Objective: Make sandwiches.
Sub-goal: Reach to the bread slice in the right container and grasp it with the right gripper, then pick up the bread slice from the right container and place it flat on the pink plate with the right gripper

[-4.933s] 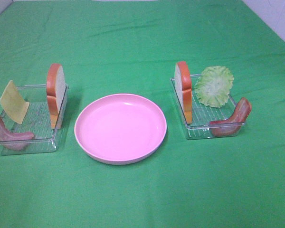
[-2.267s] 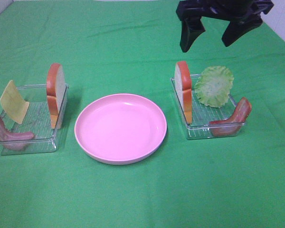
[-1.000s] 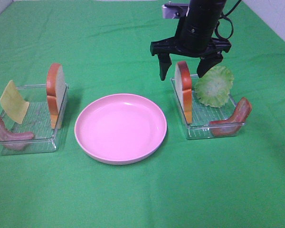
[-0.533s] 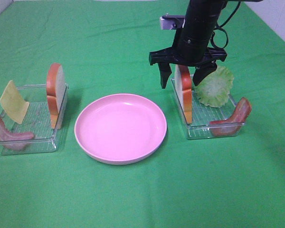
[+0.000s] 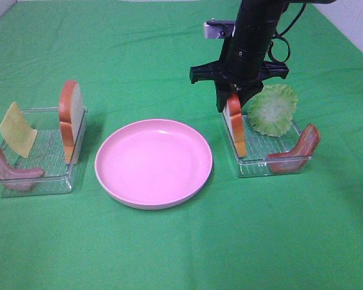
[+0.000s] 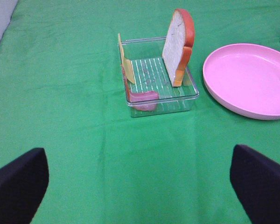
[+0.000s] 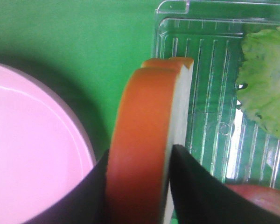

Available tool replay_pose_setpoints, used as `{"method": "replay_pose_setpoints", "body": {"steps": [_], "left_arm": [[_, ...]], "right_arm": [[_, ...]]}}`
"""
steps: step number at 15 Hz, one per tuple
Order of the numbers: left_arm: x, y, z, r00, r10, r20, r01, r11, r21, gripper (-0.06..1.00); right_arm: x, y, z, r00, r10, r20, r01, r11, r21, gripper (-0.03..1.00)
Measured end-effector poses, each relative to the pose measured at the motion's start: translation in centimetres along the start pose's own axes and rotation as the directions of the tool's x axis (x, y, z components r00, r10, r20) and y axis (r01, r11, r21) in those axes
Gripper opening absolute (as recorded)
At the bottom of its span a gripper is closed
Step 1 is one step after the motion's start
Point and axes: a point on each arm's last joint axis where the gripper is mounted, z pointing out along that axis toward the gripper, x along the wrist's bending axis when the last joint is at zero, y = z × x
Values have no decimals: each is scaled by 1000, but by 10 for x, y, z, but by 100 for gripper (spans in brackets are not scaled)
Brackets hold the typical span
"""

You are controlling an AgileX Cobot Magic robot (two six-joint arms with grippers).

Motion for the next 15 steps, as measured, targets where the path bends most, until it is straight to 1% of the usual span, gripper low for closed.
{"method": "replay_pose_setpoints", "body": {"steps": [2, 7, 11, 15], "left_arm": [[0, 0, 0, 1000, 0, 0, 0, 1000, 0, 99], [0, 0, 0, 1000, 0, 0, 0, 1000, 0, 99], [0, 0, 0, 1000, 0, 0, 0, 1000, 0, 99], [0, 0, 0, 1000, 0, 0, 0, 1000, 0, 99]], "right_arm": [[-1, -1, 0, 1000, -4, 16, 4, 1000, 9, 30], [-2, -1, -1, 1000, -9, 26, 8, 1000, 11, 30], [-4, -2, -4, 999, -13, 38, 12, 1000, 18, 26], [-3, 4, -21, 999, -11, 35, 11, 1000, -3, 25]]}}
